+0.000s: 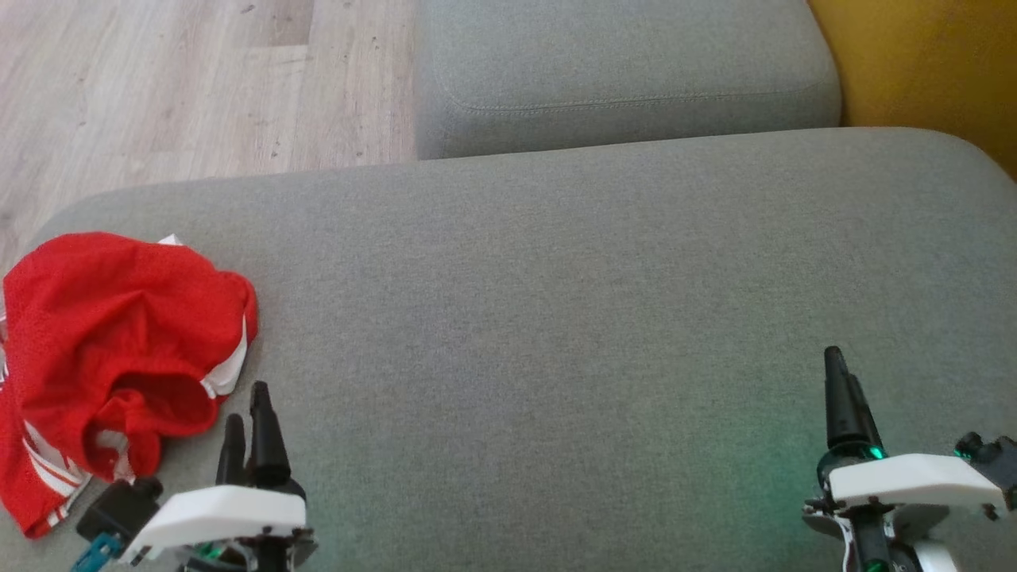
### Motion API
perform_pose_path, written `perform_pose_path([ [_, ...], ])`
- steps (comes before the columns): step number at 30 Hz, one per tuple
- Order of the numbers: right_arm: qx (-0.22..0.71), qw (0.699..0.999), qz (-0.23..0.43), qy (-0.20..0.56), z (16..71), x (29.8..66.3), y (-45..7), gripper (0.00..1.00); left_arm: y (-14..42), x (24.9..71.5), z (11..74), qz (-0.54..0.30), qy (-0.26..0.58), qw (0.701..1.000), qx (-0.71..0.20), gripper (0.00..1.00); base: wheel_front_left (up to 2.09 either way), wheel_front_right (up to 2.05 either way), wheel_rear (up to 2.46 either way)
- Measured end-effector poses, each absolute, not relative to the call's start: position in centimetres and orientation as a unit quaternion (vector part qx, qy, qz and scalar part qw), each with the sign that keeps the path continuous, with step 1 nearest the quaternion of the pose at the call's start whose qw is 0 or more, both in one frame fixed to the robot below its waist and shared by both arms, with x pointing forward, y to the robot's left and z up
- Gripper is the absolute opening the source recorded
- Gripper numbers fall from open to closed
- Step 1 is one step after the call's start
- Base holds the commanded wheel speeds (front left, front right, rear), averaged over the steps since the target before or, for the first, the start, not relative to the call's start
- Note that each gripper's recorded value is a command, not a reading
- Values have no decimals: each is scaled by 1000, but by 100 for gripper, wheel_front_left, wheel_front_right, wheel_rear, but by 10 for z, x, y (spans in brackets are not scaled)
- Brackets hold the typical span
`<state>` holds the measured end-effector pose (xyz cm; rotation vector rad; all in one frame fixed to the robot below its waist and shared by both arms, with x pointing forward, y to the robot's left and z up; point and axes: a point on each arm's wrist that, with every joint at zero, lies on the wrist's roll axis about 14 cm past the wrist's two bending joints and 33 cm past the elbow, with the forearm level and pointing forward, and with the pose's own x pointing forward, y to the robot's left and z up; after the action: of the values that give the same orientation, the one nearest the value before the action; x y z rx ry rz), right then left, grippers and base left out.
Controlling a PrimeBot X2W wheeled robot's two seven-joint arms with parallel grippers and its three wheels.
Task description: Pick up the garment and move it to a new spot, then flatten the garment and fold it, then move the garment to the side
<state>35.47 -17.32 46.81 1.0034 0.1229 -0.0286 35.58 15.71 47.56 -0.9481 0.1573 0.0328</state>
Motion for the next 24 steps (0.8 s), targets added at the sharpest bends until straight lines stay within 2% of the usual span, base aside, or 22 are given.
perform_pose_path([
  [24,356,933,16,44,475,343,-161,100,146,345,485,-2,52,948,-314,100,0,0,0],
])
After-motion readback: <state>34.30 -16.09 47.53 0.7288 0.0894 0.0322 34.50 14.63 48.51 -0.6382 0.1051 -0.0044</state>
